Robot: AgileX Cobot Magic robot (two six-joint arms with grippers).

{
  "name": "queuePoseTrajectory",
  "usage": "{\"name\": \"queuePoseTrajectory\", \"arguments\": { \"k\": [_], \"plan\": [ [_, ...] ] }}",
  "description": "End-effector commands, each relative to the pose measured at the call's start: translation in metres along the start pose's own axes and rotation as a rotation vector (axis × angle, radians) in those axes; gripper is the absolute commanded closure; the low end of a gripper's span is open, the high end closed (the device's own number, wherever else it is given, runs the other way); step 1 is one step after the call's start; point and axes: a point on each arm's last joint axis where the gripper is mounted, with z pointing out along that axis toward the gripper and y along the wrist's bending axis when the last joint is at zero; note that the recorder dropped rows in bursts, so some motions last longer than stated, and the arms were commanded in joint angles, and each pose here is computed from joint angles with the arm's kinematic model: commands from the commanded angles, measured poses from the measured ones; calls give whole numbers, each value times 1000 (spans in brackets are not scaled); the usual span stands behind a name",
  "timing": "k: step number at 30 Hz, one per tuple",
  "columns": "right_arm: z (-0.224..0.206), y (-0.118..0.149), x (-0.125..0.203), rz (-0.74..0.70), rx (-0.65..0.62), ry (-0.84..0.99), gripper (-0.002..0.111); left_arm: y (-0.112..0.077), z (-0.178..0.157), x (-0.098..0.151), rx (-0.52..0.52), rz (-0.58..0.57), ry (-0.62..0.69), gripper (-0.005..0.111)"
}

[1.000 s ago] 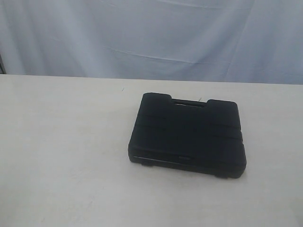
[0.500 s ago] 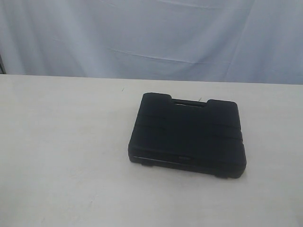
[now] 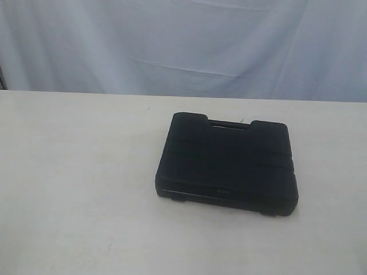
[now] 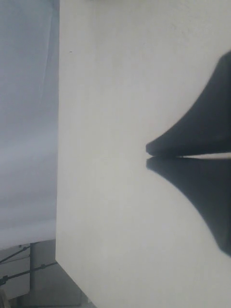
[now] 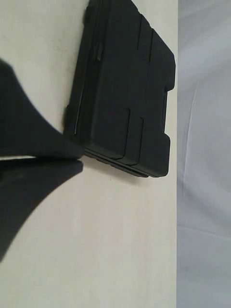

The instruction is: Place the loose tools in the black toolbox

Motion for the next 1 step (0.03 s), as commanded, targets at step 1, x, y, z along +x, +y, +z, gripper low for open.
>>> {"name": "queuePoseTrajectory", "arguments": {
  "k": [1],
  "plan": [
    [0, 0, 0, -5, 4, -9, 109, 0, 0, 0, 5, -5, -4, 107]
  ]
}}
